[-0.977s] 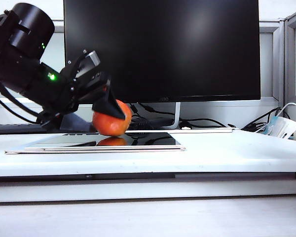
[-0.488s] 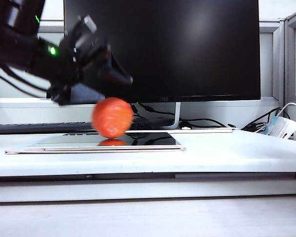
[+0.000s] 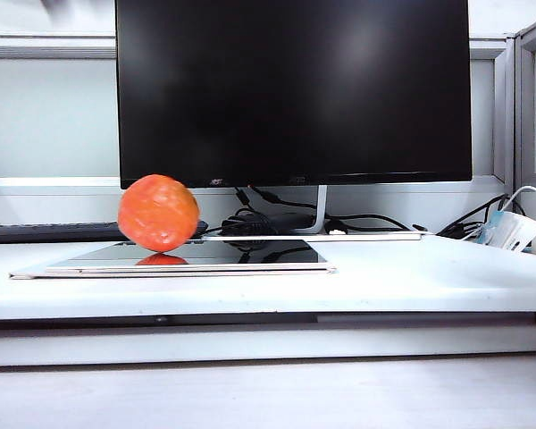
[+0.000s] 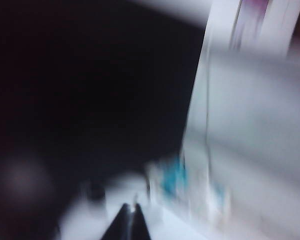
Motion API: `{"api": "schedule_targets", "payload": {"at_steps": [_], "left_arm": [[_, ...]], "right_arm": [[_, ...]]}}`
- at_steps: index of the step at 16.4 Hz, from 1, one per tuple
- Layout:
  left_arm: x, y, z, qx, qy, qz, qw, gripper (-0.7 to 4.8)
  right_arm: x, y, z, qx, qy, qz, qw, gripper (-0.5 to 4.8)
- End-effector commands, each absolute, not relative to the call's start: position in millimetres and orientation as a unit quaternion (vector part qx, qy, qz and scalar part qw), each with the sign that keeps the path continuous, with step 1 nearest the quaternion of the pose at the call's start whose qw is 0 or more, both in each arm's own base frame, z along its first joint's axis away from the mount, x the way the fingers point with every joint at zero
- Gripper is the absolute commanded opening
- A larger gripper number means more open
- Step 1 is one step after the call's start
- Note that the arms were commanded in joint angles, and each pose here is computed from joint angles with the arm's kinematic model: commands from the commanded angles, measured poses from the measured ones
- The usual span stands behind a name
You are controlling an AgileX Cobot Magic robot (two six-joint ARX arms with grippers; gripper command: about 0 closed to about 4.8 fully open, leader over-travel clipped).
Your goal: Place the orange on the center of the mirror.
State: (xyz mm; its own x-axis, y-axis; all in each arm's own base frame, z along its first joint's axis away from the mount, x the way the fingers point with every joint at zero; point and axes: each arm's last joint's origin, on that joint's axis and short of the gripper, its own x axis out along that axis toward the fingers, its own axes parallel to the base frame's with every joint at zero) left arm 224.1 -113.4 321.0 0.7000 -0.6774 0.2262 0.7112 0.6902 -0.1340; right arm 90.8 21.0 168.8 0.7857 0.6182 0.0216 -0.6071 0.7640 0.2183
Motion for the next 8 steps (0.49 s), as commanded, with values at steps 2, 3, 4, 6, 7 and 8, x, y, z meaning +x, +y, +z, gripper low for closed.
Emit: {"api": "schedule_targets", "payload": {"at_steps": [2, 3, 4, 6, 7, 8], "left_arm": [[171, -85, 354, -0.065, -0.11, -0.321, 0.938, -0.06], [153, -76, 361, -0.042, -0.123, -0.306, 0.943, -0.06], [143, -69, 361, -0.019, -0.117, -0.273, 0.955, -0.06], [138, -64, 350, 0.031, -0.058, -0.218, 0.974, -0.06], [140, -65, 338, 0.048, -0.001, -0.223, 0.974, -0.06], [144, -67, 327, 0.053, 0.045, -0.226, 0.972, -0.06]], "right_arm": [[91, 21, 168, 0.106, 0.02, 0.326, 0.939, -0.01], [91, 21, 168, 0.105, 0.02, 0.326, 0.939, -0.01], [91, 21, 168, 0.106, 0.02, 0.325, 0.939, -0.01], [91, 21, 168, 0.105, 0.02, 0.326, 0.939, -0.01], [91, 21, 168, 0.106, 0.021, 0.326, 0.939, -0.01], [91, 21, 168, 0.105, 0.02, 0.326, 0.939, -0.01]]}}
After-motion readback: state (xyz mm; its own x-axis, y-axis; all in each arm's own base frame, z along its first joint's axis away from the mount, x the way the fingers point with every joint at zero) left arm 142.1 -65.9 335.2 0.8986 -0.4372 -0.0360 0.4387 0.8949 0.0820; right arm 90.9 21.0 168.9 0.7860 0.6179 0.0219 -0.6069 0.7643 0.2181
